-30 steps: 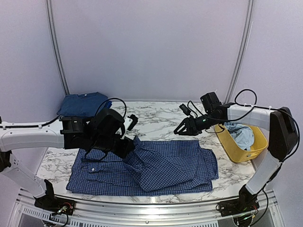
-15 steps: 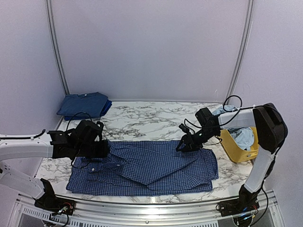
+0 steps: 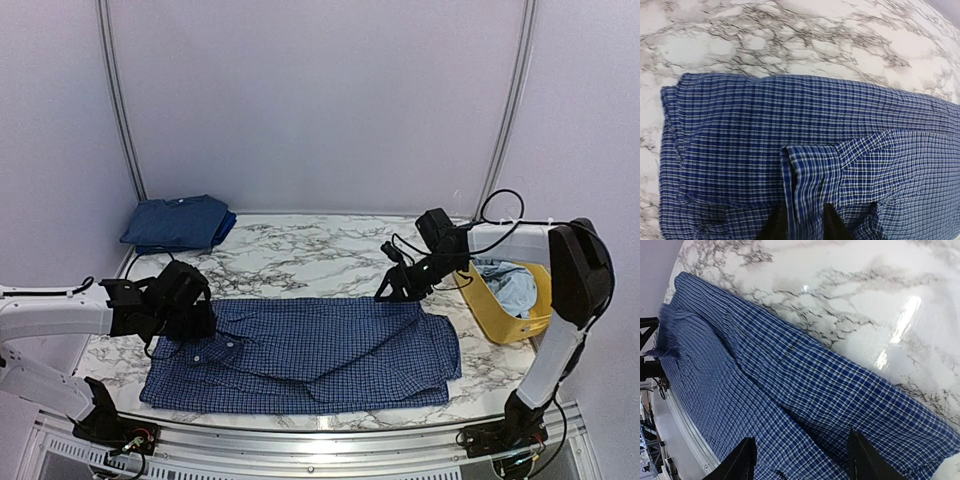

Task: Fold and stack the mixed laundry pile
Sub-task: Fold the 1/3-folded T-shirt at the center of the board, then rotate the rectangle-folded T-shirt at the center of the board.

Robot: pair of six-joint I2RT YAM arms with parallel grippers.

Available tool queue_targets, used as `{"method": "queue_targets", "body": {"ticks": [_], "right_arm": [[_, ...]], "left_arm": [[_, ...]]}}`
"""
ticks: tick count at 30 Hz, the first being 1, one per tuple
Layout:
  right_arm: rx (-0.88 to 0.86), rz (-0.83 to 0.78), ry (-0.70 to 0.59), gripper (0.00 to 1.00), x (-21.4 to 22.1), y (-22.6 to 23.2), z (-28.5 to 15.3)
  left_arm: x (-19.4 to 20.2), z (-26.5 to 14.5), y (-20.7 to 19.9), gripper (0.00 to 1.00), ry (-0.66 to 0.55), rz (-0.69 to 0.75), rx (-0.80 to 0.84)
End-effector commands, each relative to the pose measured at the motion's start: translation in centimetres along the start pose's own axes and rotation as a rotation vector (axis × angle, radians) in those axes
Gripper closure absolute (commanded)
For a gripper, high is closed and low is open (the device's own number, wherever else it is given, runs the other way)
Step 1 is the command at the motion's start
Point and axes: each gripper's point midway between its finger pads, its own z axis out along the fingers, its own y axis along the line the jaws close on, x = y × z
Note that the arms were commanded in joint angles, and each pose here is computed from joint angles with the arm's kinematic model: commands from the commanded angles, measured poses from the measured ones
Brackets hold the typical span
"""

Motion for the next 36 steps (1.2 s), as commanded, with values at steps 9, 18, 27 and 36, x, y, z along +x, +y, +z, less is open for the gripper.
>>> {"method": "queue_targets", "body": {"ticks": [9, 18, 27, 36], "right_arm": [[-0.104, -0.062, -0.054, 0.43, 2.5, 8.0, -4.6], [-0.109, 0.051, 0.047, 0.44, 6.5, 6.3, 1.9], [0.147, 0.104, 0.174, 0.49, 6.3, -3.6, 6.3], [0.217, -0.161, 0.009, 0.51, -14.4, -2.5, 6.9]], "left_arm": [[-5.5, -5.9, -3.5, 0.09, -0.046, 0.158, 0.134], [-5.2, -2.7, -7.4, 0.01, 0.046, 0.25, 0.177], [-9.7, -2.9, -6.3, 0.01, -0.05, 0.117, 0.138], [-10.8, -1.6, -2.7, 0.01, -0.054, 0.117, 0.072]]}}
